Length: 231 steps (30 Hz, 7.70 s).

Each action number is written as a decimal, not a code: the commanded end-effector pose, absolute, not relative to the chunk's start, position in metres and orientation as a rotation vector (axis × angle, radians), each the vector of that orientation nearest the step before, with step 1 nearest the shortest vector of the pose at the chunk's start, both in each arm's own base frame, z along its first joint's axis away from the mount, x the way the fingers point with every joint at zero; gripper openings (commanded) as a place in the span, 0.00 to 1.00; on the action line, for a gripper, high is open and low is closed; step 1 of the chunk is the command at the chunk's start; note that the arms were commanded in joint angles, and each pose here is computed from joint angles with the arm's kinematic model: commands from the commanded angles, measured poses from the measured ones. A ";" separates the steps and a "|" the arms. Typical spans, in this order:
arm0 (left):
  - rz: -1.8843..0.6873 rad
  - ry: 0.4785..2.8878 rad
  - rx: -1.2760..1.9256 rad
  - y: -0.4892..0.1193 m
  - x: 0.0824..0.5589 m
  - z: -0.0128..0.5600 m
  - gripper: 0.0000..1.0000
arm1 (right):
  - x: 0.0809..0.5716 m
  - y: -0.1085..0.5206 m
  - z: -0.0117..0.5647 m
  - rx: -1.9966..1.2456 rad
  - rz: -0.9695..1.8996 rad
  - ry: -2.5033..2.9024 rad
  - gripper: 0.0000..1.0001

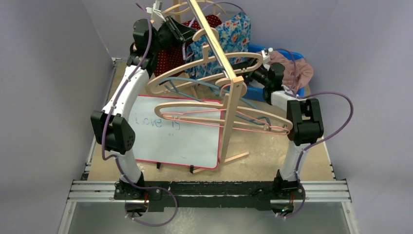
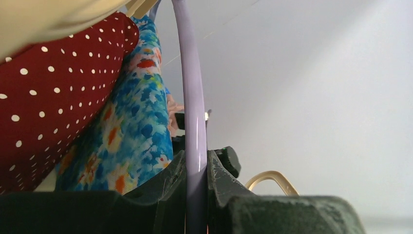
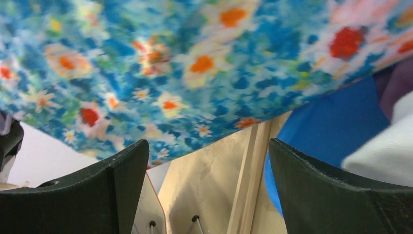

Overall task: Remove the skirt from the hanger
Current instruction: Pick up the hanger from the clothesline, then remove the skirt from the hanger, then place the skirt in the bin.

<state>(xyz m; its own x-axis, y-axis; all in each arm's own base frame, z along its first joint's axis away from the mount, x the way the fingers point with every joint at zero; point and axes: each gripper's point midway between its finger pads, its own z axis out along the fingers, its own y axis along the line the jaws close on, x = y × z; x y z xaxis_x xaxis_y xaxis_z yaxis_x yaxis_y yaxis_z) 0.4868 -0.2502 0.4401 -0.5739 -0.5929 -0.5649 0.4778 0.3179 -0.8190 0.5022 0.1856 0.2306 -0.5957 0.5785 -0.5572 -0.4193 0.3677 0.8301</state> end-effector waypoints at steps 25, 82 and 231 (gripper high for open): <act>-1.638 1.258 0.048 -0.243 0.424 0.560 0.00 | 0.498 0.235 0.274 0.112 1.743 1.350 0.99; -1.771 1.187 -0.246 -0.234 0.453 0.534 0.00 | 0.469 0.287 0.265 -0.928 0.451 0.643 0.99; -0.950 1.790 0.159 -0.180 0.354 0.428 0.00 | 0.488 -0.081 0.332 0.303 -0.207 2.059 0.99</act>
<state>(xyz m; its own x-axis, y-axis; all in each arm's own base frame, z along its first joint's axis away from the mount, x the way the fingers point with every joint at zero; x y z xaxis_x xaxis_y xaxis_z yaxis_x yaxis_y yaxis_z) 0.3632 -0.1870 0.4036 -0.5200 -0.3182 -0.7927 0.4728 0.6657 -0.5774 0.5192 -0.0802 0.2971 -0.5207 0.1819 -0.8342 0.2490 0.9669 0.0555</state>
